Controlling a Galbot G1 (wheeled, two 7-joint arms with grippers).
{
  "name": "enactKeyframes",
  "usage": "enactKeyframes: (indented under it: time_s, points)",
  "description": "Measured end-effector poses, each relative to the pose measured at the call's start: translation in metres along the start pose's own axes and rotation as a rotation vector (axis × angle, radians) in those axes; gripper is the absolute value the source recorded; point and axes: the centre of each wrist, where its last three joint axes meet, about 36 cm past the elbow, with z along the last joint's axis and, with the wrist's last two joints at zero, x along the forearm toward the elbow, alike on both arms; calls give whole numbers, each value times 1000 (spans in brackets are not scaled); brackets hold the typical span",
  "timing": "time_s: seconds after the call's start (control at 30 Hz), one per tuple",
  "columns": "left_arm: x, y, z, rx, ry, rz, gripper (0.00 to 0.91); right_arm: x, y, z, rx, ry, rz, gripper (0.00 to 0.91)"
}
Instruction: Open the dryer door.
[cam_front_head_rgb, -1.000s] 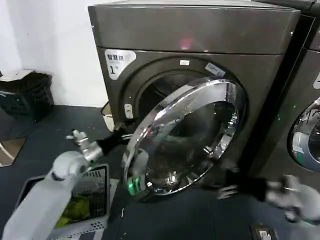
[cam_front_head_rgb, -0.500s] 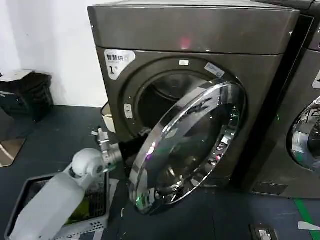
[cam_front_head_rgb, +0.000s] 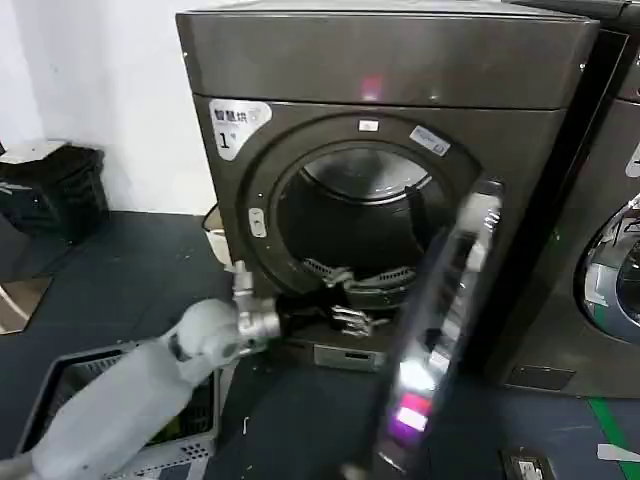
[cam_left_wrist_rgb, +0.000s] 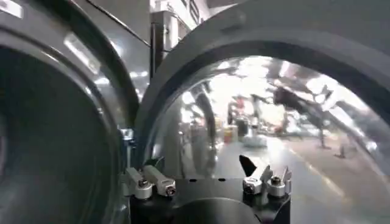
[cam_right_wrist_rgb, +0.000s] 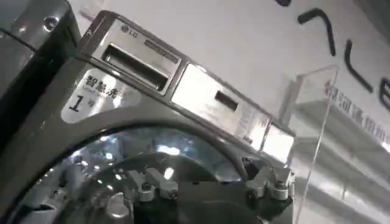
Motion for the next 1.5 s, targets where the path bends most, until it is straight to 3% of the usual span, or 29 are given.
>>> enactKeyframes:
  time_s: [0.17, 0.43, 0.67, 0.77, 0.97, 1.2, 1.5]
  points:
    - [-43, -2, 6, -32, -10, 67, 907, 4, -21, -13, -62, -15, 92, 907]
    - [-103, -8, 16, -64, -14, 130, 907, 14, -53, -31, -87, 54, 283, 907]
    - [-148, -12, 21, -57, -28, 161, 907, 25, -86, -39, -21, 78, 449, 907]
    - [-164, -13, 21, -57, -29, 154, 907, 31, -105, -50, 10, 130, 471, 907]
    - [-194, -18, 21, -58, -21, 127, 907, 50, -149, -73, 146, 176, 595, 907]
    - [-215, -18, 13, -68, -45, 120, 907, 72, -175, -84, 161, 160, 649, 907]
    - [-192, -14, 24, -183, -60, 32, 907, 82, -202, -92, 196, 131, 707, 907]
